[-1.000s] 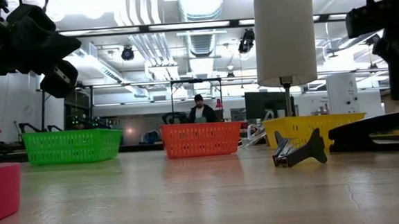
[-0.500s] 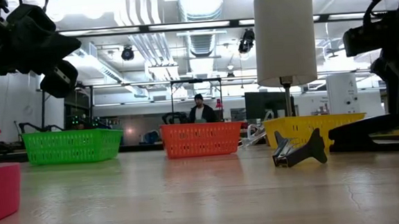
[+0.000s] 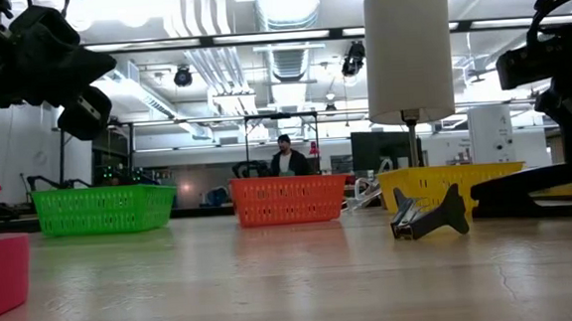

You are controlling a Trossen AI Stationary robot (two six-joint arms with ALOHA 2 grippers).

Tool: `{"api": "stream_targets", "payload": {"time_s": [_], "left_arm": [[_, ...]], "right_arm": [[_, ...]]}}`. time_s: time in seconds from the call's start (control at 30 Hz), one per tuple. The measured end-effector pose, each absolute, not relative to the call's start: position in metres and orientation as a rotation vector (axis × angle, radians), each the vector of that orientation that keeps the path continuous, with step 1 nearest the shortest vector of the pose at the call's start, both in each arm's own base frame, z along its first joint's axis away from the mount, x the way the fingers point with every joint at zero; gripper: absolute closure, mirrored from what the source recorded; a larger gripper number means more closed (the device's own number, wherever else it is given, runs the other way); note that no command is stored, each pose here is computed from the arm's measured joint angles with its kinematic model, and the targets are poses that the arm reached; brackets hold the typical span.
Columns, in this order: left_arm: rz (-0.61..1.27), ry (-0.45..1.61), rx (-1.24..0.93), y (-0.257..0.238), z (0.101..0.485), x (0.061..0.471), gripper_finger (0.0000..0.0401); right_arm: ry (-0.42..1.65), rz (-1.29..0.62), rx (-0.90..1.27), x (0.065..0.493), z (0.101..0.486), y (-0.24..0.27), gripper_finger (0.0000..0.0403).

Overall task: Pick and place Stapler, Stapler remover, tape
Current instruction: Put the black stapler into the yellow basket

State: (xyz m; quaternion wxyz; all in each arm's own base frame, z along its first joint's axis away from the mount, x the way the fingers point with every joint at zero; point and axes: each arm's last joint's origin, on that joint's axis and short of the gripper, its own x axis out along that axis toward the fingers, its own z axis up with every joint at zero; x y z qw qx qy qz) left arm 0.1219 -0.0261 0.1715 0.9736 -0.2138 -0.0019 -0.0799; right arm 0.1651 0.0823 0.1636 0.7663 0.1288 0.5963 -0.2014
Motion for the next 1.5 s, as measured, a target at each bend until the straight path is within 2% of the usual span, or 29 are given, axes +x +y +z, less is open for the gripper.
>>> {"api": "stream_targets", "payload": {"time_s": [0.37,0.53,0.77,1.0,1.2,1.5], "left_arm": [[-0.161,-0.004,-0.431,-0.026,0.171,0.122,0.0391],[-0.161,-0.004,-0.431,-0.026,0.171,0.122,0.0391],[-0.162,-0.004,-0.431,-0.026,0.171,0.122,0.0391],[-0.161,-0.004,-0.431,-0.026,0.171,0.122,0.0391],[-0.161,-0.003,-0.431,-0.026,0.171,0.122,0.0391],[-0.162,-0.004,-0.431,-0.026,0.171,0.122,0.0391]], "right_arm": [[1.293,-0.386,0.273,0.169,0.17,0.086,0.0272],[1.262,-0.325,0.25,0.177,0.183,0.09,0.0284],[1.218,-0.21,0.192,0.189,0.206,0.097,0.0275],[1.189,-0.143,0.051,0.196,0.235,0.098,0.028],[1.194,-0.228,-0.068,0.2,0.252,0.082,0.0275],[1.247,-0.252,-0.165,0.212,0.252,0.039,0.0275]]}}
